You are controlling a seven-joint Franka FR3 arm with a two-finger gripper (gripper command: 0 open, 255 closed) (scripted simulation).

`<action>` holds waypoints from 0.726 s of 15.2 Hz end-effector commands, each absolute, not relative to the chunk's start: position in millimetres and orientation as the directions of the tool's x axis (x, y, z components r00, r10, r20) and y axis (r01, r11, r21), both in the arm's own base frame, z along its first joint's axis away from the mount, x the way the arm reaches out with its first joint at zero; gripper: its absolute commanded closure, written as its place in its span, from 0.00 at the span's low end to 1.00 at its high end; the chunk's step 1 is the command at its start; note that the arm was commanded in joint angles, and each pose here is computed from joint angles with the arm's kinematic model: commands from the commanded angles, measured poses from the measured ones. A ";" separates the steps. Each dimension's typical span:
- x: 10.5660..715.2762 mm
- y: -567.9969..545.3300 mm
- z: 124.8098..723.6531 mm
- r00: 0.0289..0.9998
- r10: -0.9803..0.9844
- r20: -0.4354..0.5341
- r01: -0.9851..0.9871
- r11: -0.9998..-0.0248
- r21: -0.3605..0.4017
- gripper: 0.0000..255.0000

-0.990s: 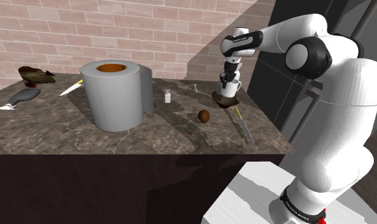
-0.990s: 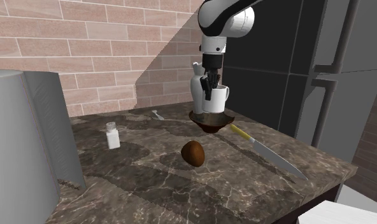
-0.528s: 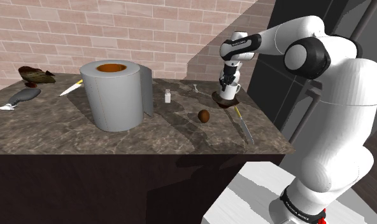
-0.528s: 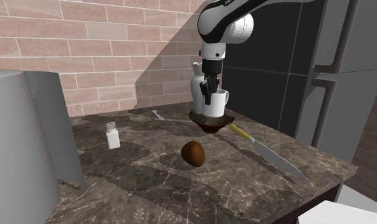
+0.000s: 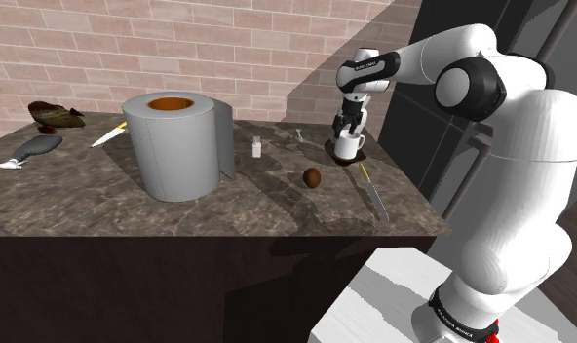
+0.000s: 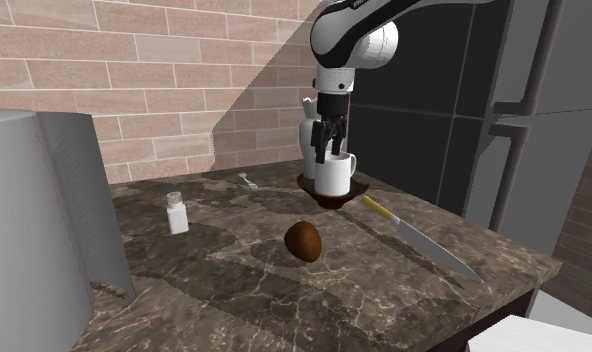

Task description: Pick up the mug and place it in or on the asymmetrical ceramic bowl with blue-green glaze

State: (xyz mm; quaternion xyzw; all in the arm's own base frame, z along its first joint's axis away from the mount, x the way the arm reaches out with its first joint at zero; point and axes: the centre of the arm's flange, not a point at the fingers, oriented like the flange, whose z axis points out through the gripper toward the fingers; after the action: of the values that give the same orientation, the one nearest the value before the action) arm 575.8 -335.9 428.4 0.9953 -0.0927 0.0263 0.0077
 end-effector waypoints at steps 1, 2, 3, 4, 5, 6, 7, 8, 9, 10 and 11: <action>575.8 -335.9 428.4 0.981 -0.184 0.054 -0.185 -0.983 0.010 0.00; 575.2 -335.6 441.5 0.981 -0.184 0.054 -0.185 -0.983 0.010 0.00; 574.5 -335.3 454.7 0.981 -0.184 0.054 -0.185 -0.983 0.010 0.00; 573.8 -335.0 467.9 0.981 -0.184 0.054 -0.185 -0.983 0.010 0.00; 573.3 -334.8 478.3 0.981 -0.184 0.054 -0.185 -0.983 0.010 0.00; 573.3 -334.8 478.3 0.981 -0.184 0.054 -0.185 -0.983 0.010 0.00; 573.2 -334.8 478.3 0.981 -0.184 0.054 -0.185 -0.983 0.010 0.00; 573.3 -334.8 478.3 0.981 -0.184 0.054 -0.185 -0.983 0.010 0.00; 573.3 -334.8 478.3 0.981 -0.184 0.054 -0.185 -0.983 0.010 0.00; 573.3 -334.8 478.3 0.981 -0.184 0.054 -0.185 -0.983 0.010 0.00; 573.3 -334.8 478.3 0.981 -0.184 0.054 -0.185 -0.983 0.010 0.00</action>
State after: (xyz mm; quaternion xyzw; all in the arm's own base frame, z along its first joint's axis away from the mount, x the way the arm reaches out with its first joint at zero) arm 573.3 -334.9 478.0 0.9953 -0.0927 0.0264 0.0077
